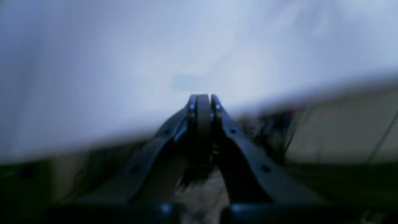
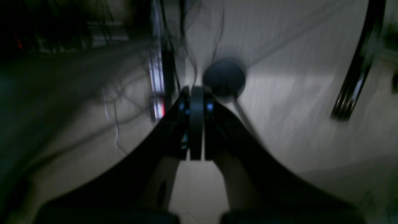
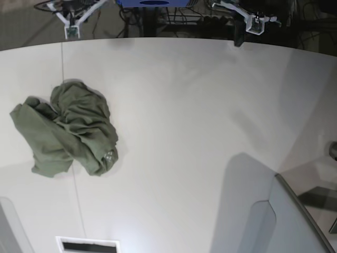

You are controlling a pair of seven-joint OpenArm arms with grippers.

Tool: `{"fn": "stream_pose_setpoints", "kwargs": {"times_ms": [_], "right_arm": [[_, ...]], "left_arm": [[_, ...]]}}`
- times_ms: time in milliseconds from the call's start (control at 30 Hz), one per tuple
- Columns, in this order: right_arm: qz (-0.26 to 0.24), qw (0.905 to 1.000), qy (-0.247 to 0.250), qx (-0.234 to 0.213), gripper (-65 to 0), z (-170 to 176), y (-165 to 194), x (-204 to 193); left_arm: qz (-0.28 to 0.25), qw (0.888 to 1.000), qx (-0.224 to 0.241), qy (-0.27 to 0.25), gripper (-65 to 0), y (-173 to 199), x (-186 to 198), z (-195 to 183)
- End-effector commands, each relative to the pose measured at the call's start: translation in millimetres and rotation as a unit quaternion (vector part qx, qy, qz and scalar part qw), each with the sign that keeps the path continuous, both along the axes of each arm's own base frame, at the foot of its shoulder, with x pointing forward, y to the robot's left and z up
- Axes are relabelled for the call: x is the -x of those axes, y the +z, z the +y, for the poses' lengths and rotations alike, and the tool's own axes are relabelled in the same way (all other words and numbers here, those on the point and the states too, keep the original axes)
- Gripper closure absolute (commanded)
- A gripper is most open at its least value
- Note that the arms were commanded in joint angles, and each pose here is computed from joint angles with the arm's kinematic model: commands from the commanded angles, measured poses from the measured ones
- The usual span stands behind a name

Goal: Layout the t-shirt on the table in an organized manner, then fold the t-shirt properly
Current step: 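Move the left gripper down onto the crumpled green t-shirt and grasp it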

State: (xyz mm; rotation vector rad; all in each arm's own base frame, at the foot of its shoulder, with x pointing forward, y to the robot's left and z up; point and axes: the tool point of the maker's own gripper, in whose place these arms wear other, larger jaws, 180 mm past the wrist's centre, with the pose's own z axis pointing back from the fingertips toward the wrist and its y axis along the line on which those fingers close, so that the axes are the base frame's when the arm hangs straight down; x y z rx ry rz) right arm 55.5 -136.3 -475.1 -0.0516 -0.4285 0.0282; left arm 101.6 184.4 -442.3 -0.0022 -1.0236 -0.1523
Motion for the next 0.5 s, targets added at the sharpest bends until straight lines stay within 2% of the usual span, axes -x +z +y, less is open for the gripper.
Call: {"fn": "stream_pose_setpoints", "kwargs": {"times_ms": [0,100,200,267,367,467], "right_arm": [[-0.018,0.9998,0.001,0.003,0.0,-2,14,-4],[-0.067,0.9977,0.005,0.011,-0.2,-7,42,-29],[-0.074,0.9968,0.008,0.03,-2.1,-23,55,-48],[-0.062,0.9971,-0.002,0.045,-8.7,-37,58,-57],[-0.05,0.9964,-0.02,0.065,-22.7,-58,60,-68],[-0.073,0.9932,-0.017,0.089,-30.0,-80,70,-82]], "left_arm": [[-0.025,1.0,0.004,-0.002,0.0,18,-8,5],[-0.031,0.999,0.035,0.006,0.0,40,-42,1],[-0.01,0.999,0.04,0.0,0.0,50,-85,-7],[0.009,0.999,0.038,-0.004,-3.6,51,-111,-14],[0.032,0.998,0.043,-0.022,-6.9,50,-148,-32],[0.029,0.997,0.061,-0.043,-7.7,50,-174,-61]]}}
